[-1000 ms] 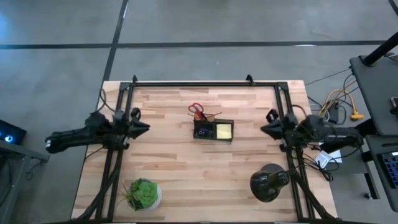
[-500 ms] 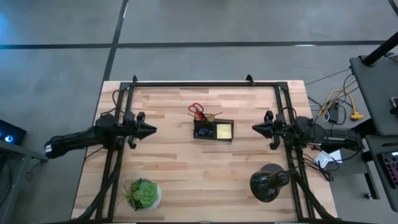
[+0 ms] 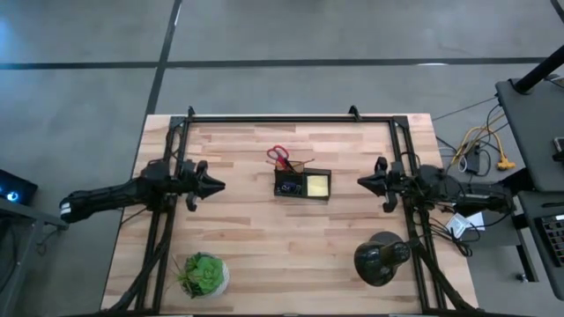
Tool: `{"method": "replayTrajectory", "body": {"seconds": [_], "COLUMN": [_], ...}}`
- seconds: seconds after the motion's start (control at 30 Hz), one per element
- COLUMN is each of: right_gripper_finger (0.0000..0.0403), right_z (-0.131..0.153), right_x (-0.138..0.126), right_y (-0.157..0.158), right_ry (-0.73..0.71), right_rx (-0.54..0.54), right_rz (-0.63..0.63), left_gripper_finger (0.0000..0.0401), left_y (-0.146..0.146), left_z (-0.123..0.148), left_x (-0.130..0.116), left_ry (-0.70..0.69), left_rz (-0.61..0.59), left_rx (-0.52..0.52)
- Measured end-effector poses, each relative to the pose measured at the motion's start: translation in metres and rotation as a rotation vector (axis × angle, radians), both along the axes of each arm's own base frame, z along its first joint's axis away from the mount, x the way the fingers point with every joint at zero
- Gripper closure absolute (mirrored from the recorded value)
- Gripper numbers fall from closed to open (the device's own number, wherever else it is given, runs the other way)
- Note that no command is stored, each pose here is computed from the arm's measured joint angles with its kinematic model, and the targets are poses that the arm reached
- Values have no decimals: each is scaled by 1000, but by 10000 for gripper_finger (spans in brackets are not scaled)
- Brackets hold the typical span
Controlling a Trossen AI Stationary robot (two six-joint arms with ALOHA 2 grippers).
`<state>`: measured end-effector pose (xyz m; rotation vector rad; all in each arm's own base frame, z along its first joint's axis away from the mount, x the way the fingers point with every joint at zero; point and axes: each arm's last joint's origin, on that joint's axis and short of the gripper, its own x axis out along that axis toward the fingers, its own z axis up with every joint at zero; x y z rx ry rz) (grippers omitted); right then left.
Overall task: Pick and place office supplies into organizer
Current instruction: Return to Home Position
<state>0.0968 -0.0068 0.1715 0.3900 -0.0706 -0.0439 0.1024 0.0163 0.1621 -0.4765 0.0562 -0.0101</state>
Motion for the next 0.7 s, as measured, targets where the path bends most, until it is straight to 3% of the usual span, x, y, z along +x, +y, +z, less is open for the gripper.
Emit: {"method": "replayTrajectory", "body": {"seconds": [0.37, 0.7], "right_gripper_finger": [390, 390], "right_z": [3, 3], "right_x": [0, 0], "right_y": [-1, -1], "right_ry": [-33, -33], "right_rx": [-3, -3], "right_rz": [-12, -9], "left_gripper_finger": [357, 357], "left_y": [0, 3], "left_z": [12, 12], "left_x": [-6, -4], "left_ry": [-140, -137], "left_rz": [11, 36], "left_rx": [34, 35]}}
